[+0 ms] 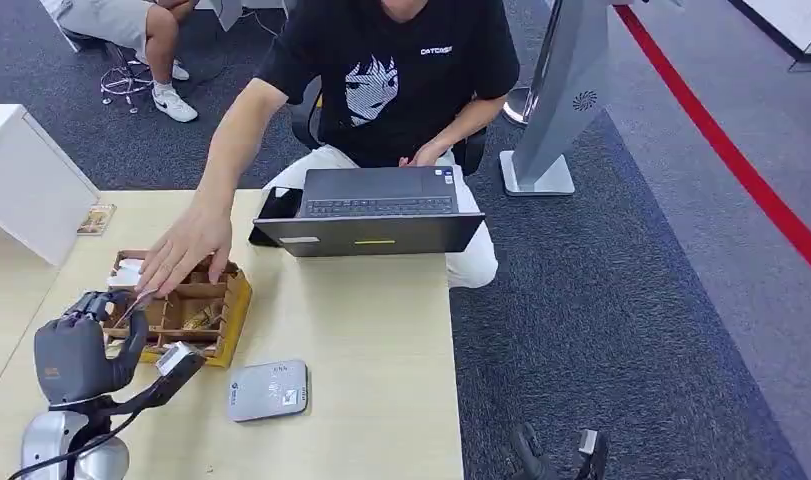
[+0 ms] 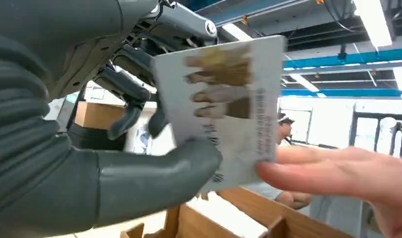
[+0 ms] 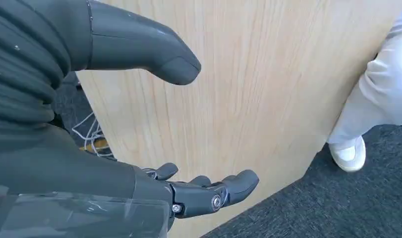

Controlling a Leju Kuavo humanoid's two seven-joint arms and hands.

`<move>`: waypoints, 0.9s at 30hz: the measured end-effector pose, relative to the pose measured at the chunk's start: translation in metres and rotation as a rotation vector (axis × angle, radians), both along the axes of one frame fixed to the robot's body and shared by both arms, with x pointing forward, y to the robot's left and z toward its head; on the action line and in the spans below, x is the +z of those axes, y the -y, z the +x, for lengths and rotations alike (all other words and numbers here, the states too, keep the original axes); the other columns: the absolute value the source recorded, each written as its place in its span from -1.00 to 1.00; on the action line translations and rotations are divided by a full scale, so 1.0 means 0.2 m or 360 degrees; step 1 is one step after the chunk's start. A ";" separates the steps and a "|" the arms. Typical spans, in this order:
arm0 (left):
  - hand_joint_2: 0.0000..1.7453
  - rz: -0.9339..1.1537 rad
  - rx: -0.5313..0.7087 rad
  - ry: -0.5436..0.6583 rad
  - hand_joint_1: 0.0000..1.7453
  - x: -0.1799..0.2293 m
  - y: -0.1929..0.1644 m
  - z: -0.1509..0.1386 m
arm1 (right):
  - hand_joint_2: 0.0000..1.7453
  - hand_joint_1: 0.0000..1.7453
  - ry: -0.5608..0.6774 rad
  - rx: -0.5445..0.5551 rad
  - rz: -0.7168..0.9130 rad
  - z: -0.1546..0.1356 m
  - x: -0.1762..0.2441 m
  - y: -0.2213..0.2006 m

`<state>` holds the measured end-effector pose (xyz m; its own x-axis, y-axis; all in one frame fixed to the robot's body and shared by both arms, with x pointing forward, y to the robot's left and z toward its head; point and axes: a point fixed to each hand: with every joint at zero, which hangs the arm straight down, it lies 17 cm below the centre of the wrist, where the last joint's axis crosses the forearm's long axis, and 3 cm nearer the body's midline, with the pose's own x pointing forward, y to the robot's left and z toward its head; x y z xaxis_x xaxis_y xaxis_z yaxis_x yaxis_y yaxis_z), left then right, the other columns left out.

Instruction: Pass the card to the sensor for recognition and then transmit it.

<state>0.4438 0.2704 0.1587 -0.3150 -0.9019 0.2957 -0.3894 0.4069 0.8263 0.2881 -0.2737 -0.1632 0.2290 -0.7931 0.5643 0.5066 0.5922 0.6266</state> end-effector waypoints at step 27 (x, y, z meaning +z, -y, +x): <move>1.00 0.0237 -0.0244 -0.0279 -1.00 -0.23 0.37 -0.13 | 1.00 -1.00 0.0014 -0.0064 0.0021 -0.03 0.00 0.03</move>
<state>0.4175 0.1969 0.1123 -0.4069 -0.8853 0.2253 -0.1783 0.3188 0.9309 0.2828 -0.2792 -0.1633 0.1921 -0.8090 0.5555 0.5244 0.5631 0.6387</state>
